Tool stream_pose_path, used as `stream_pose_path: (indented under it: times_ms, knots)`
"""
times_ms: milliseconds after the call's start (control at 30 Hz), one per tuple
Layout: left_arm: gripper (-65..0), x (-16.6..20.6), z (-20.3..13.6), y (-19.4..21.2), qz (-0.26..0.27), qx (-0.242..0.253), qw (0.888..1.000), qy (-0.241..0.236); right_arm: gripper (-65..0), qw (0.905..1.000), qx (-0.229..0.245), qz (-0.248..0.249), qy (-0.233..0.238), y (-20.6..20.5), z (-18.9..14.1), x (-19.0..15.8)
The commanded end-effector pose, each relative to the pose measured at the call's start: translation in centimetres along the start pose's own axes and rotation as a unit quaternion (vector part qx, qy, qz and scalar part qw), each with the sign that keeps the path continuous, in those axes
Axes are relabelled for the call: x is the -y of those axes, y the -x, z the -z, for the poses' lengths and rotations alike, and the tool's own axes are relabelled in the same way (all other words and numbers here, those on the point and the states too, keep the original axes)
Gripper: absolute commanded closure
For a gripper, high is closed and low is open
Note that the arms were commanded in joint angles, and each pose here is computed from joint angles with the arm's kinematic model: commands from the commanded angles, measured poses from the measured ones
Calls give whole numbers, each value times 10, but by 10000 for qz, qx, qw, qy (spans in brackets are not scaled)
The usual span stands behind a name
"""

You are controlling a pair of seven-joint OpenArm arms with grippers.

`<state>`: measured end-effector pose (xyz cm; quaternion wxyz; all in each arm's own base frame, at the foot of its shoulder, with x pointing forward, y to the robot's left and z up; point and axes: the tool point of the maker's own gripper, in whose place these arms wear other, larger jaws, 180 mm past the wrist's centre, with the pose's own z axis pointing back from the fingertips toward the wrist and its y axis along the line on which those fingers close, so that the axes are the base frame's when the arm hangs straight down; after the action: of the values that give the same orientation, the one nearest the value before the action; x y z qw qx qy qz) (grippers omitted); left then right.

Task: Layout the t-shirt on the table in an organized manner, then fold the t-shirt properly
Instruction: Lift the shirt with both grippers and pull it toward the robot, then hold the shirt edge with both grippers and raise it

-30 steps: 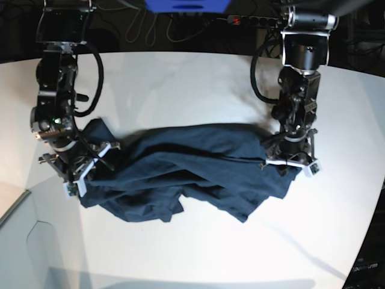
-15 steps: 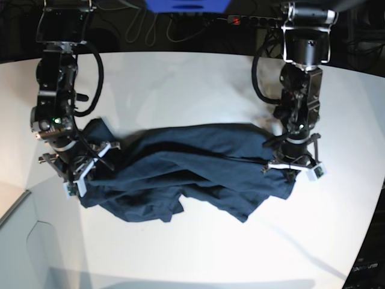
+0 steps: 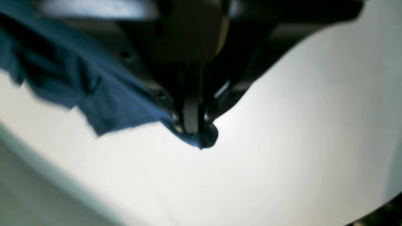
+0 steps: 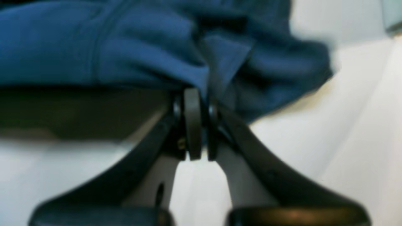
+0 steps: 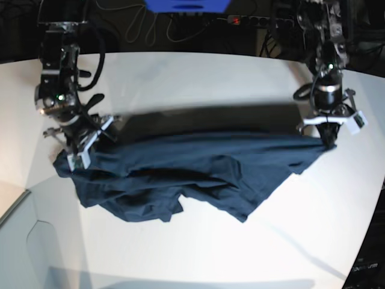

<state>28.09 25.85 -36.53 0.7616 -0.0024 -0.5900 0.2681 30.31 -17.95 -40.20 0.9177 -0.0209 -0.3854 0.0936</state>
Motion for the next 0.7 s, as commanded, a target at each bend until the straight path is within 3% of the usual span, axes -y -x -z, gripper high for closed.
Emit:
stream_pose_path:
  times_ms: [0,233,433,667]
  knots:
    - [0,-3,-4,-18,-28,301,9995,18,0,9998,197,-33,40,-7,-7,2]
    - [0,-46,-33,2,-579,-25,9975,-412,0,9997,-38,-234,-106,32,-45,-16]
    - [0,-49,-50,9,-538,-145,9975,-443,0,9877,-208,-1086,-1107,56,-73,-55]
    - [0,-50,-62,5,-429,-158,9981,-420,0,9772,-399,-1390,-1551,75,-83,-71]
